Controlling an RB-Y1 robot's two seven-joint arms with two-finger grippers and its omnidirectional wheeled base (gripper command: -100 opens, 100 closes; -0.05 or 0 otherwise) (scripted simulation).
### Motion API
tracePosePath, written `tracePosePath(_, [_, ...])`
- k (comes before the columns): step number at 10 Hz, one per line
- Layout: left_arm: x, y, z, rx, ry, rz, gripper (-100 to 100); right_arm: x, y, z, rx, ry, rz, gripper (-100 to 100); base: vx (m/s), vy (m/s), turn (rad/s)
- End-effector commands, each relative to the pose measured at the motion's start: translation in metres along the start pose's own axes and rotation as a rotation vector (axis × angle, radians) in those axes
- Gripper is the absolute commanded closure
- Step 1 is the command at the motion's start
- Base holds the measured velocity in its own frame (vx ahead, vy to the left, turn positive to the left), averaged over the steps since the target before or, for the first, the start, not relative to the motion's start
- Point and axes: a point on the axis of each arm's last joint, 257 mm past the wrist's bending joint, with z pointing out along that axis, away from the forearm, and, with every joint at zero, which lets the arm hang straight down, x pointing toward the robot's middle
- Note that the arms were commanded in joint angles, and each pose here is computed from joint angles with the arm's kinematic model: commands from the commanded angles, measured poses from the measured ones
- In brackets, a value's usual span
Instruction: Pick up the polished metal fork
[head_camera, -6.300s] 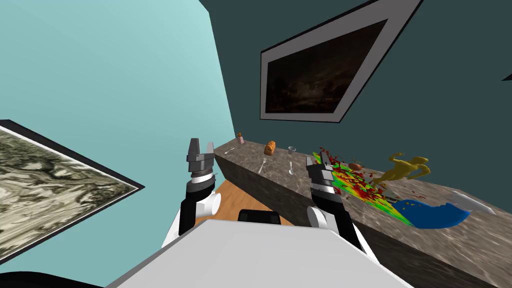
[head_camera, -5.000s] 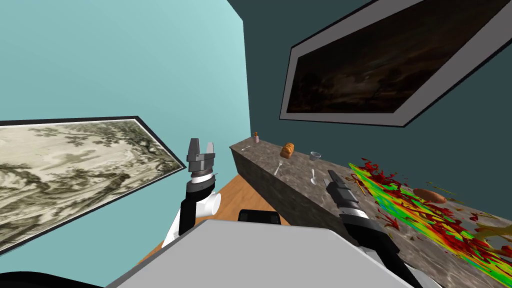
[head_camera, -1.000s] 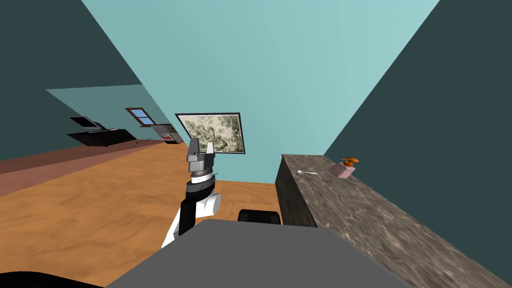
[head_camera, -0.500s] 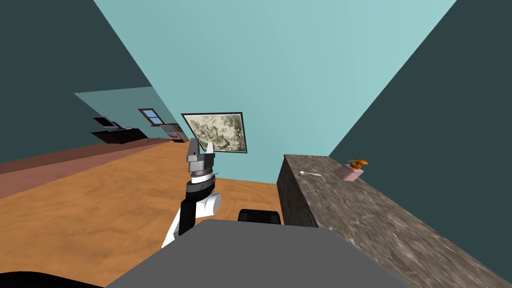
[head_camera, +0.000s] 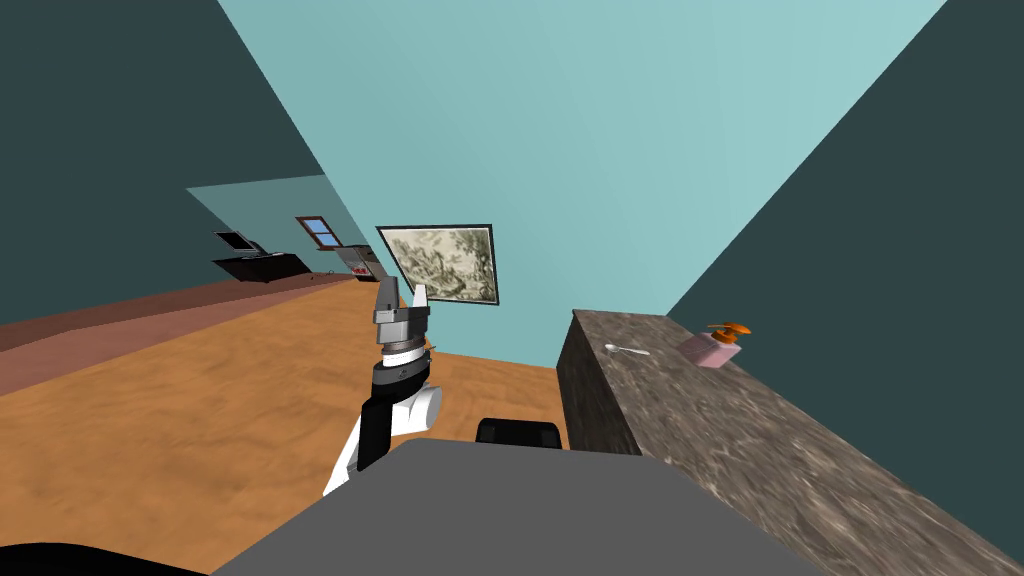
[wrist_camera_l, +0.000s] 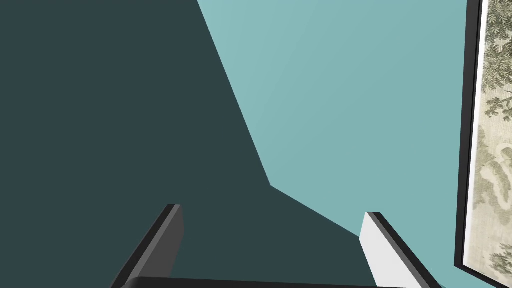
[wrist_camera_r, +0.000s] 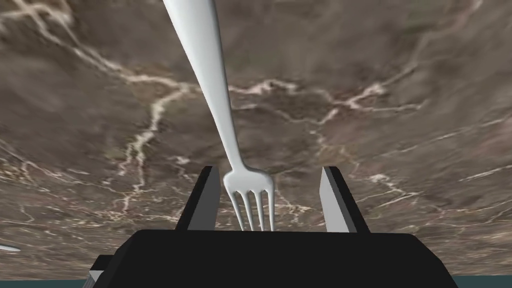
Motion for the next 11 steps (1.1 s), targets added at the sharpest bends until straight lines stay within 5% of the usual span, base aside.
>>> tracePosePath(1, [0.000, 0.000, 0.000, 0.000, 0.000, 0.000, 0, 0.000, 0.000, 0.000, 0.000, 0.000, 0.000, 100, -0.006, 0.000, -0.012])
tracePosePath(4, [0.000, 0.000, 0.000, 0.000, 0.000, 0.000, 0, 0.000, 0.000, 0.000, -0.001, -0.001, -0.001, 100, 0.000, 0.000, 0.004])
tracePosePath(5, [0.000, 0.000, 0.000, 0.000, 0.000, 0.000, 0, 0.000, 0.000, 0.000, -0.001, -0.001, -0.001, 0, 0.000, 0.000, 0.000])
tracePosePath(6, [0.000, 0.000, 0.000, 0.000, 0.000, 0.000, 0, 0.002, 0.004, -0.008, -0.010, 0.000, -0.020, 100, 0.026, -0.018, -0.188])
tracePosePath(10, [0.000, 0.000, 0.000, 0.000, 0.000, 0.000, 0, 0.005, 0.010, -0.019, -0.021, 0.000, -0.044, 100, 0.033, -0.019, -0.117])
tracePosePath(11, [0.000, 0.000, 0.000, 0.000, 0.000, 0.000, 0, 0.006, 0.010, -0.020, -0.021, 0.000, -0.046, 0, 0.000, 0.000, 0.000])
